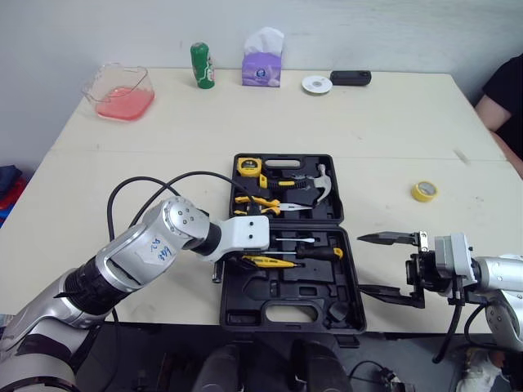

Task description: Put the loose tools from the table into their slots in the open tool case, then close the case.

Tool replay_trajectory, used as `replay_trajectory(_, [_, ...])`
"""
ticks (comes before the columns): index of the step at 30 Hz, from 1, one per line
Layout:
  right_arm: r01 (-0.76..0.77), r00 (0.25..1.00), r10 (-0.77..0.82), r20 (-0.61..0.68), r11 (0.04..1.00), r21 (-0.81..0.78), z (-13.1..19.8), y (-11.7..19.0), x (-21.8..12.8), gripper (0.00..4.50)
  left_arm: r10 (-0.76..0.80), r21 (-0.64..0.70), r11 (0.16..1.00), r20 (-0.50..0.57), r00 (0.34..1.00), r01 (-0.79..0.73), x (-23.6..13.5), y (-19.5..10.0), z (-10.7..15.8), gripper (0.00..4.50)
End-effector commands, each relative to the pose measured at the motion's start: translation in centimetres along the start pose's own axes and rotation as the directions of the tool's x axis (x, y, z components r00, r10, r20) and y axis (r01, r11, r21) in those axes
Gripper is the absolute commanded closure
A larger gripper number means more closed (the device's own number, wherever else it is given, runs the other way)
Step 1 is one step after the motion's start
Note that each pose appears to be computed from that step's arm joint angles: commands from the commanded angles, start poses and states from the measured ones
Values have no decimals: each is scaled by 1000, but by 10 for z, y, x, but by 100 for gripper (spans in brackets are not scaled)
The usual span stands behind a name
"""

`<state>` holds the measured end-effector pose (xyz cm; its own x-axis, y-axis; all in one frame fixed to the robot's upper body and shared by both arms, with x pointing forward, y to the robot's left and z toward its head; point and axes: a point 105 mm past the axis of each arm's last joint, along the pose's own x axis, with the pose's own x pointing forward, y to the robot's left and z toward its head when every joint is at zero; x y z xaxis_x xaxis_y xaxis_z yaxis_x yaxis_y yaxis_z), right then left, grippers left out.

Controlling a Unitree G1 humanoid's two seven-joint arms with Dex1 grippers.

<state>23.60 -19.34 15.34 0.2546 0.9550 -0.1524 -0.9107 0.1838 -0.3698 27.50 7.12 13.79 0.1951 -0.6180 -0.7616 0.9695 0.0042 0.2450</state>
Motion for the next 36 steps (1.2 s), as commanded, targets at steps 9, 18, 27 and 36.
replay_trajectory(9, [20,1000,-20,11,999,-39,6,-11,4,0,8,13,1000,214,977,-11,-12,-1,21,69])
replay_trajectory(18, [13,1000,-13,-8,999,-51,6,-17,2,0,80,123,981,443,893,-149,-33,9,19,69])
replay_trajectory(27, [27,1000,-27,-15,999,-37,5,-14,-1,0,-13,108,992,584,811,-61,-25,-14,8,369])
replay_trajectory(36, [34,999,-35,-11,999,-32,5,-10,0,0,5,116,990,527,850,-78,2,-15,-12,444])
